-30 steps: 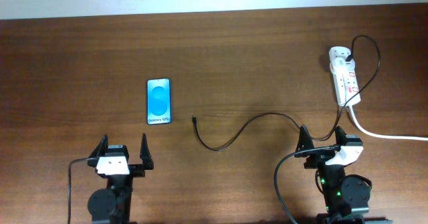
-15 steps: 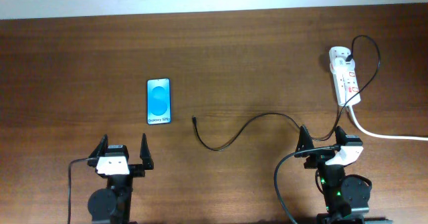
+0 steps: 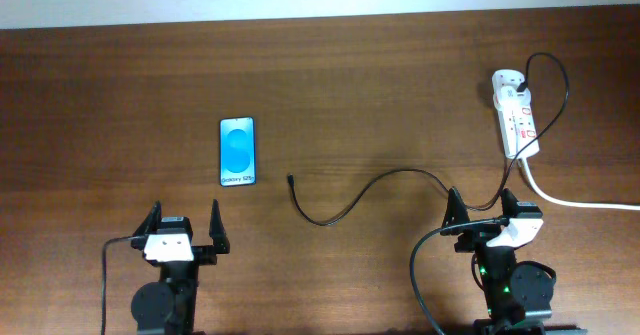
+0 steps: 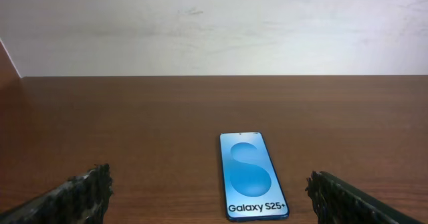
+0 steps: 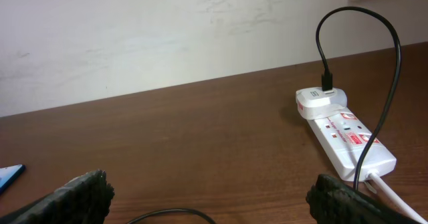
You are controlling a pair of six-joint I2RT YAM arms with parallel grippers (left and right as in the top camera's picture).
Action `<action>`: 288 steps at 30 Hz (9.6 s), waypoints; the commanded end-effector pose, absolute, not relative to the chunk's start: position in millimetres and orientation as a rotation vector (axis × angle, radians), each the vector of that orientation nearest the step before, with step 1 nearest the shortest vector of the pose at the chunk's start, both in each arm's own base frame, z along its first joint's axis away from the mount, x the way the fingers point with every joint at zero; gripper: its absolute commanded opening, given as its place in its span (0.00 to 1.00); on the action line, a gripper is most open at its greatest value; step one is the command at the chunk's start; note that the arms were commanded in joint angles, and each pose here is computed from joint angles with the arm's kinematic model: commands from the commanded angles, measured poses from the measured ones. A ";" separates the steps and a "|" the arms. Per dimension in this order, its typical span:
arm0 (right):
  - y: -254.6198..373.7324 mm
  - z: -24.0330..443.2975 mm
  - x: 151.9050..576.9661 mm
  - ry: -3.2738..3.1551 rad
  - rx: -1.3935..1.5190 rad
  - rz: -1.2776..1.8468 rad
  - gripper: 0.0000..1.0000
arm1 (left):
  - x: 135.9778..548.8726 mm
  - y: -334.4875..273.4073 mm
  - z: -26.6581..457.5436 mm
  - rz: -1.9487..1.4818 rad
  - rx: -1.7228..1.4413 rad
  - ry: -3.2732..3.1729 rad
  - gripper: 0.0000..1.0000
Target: Plug charger to phone and switch on socket
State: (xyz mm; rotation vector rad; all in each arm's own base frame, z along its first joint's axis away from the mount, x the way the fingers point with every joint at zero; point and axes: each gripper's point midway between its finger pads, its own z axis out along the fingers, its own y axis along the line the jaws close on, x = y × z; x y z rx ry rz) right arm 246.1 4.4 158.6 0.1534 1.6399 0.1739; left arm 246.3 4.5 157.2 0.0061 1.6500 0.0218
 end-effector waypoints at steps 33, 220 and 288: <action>7.0 156.0 245.9 1.644 0.145 0.184 0.99 | 329.6 -35.5 267.2 -0.220 0.195 1.878 0.99; 7.0 156.0 245.9 1.644 0.145 0.184 0.98 | 444.8 -146.7 75.0 -0.842 -0.719 3.125 0.00; 8.3 156.1 245.9 1.645 0.140 0.192 0.98 | 398.7 -205.2 185.4 -2.056 -1.553 2.962 0.00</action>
